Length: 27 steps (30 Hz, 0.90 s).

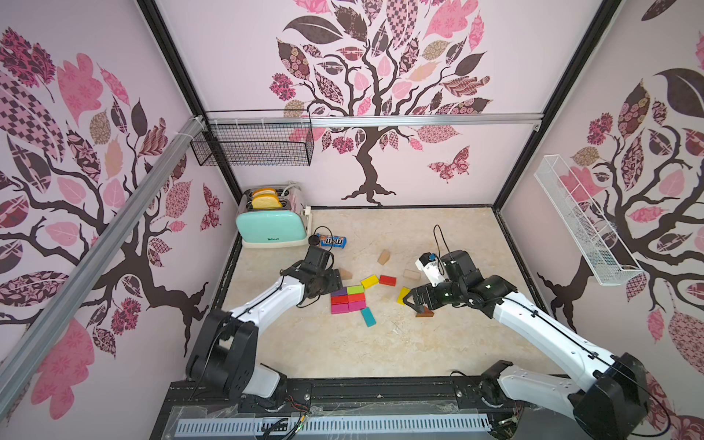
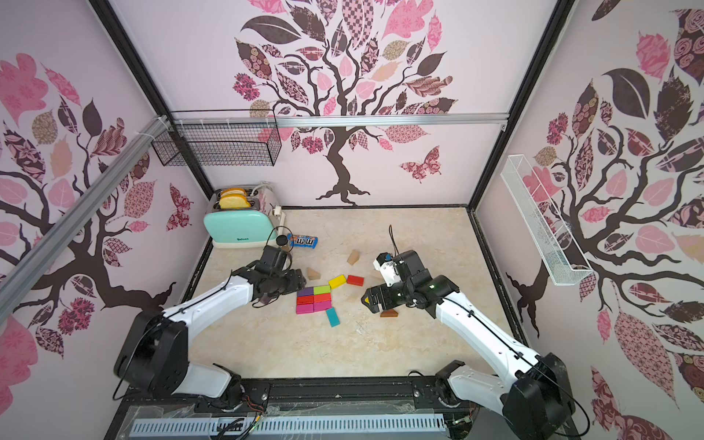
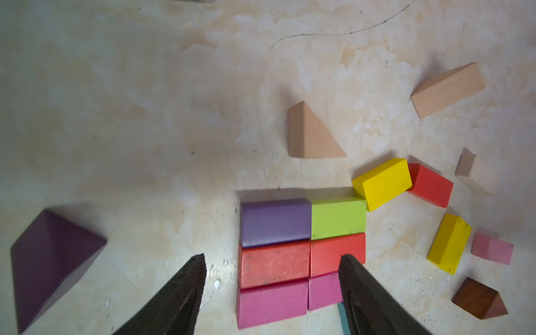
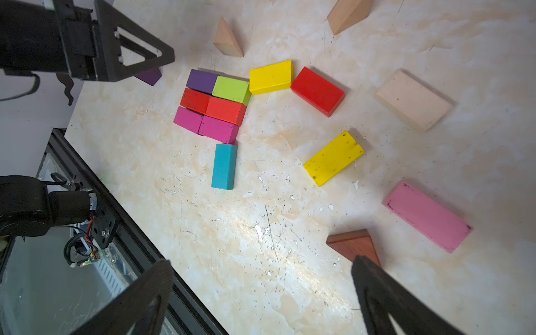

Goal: Assemble a piece of candy with building blocks
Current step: Assemble the building blocks at the center of the board, then assemble the building block at the center of the board.

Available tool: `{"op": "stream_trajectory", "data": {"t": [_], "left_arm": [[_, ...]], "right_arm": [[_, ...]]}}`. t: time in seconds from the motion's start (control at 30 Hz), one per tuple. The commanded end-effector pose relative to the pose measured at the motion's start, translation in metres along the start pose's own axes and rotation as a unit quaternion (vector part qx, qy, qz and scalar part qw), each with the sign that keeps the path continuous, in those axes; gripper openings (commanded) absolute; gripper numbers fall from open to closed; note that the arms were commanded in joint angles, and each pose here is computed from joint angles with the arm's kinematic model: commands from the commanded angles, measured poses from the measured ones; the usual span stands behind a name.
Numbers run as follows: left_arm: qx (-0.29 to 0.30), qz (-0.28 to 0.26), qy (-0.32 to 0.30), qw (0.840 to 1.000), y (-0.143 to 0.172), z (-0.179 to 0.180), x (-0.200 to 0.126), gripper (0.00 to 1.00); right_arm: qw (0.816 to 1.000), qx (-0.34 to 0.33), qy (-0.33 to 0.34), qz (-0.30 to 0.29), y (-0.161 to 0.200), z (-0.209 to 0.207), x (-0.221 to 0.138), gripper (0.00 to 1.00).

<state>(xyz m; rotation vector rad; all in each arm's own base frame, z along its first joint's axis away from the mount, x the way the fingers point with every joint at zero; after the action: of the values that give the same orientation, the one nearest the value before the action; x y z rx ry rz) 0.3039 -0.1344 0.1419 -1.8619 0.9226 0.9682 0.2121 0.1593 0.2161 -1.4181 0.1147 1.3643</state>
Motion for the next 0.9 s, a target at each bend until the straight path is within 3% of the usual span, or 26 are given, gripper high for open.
{"op": "stream_trajectory", "data": {"t": [0.0,0.13,0.23,0.3,0.47,0.7,0.87], "left_arm": [[0.051,0.021,-0.011,0.998,-0.012,-0.012,0.015,0.79],[0.096,0.033,-0.033,0.994,-0.025,-0.034,0.033,0.88],[0.148,0.043,-0.087,0.984,-0.027,-0.044,0.040,0.98],[0.174,0.050,-0.113,0.977,-0.028,-0.046,0.042,0.98],[0.210,0.084,-0.112,0.968,-0.025,-0.050,0.049,0.98],[0.282,0.108,-0.154,0.941,-0.030,-0.051,0.060,0.98],[0.299,0.114,-0.151,0.936,-0.033,-0.055,0.071,0.98]], "right_arm": [[1.000,-0.021,0.017,-0.016,-0.012,-0.001,-0.009,0.99],[1.000,-0.025,0.009,-0.007,-0.013,-0.002,-0.002,0.99],[1.000,-0.026,-0.001,-0.010,-0.015,-0.001,0.000,0.99],[0.999,-0.027,-0.003,-0.016,-0.018,-0.001,0.000,0.99],[0.999,-0.026,-0.010,-0.022,-0.022,-0.001,0.001,0.99],[0.999,-0.022,-0.028,-0.020,-0.019,0.001,0.007,0.99],[0.997,-0.024,-0.066,-0.011,-0.015,0.005,0.014,0.99]]}}
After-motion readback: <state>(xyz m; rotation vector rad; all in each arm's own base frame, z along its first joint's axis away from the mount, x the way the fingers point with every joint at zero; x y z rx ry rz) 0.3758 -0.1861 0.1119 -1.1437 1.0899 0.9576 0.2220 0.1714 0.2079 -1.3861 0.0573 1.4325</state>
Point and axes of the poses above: each gripper's point midway between its finger pads, its own x axis out along the fingers, its own z axis along the line the jaws close on, y = z × x, the point moved 7 cm from there along -x, back along the fingers, and after that the axes turned 12 degrees about -x, right-handed, at the moved point
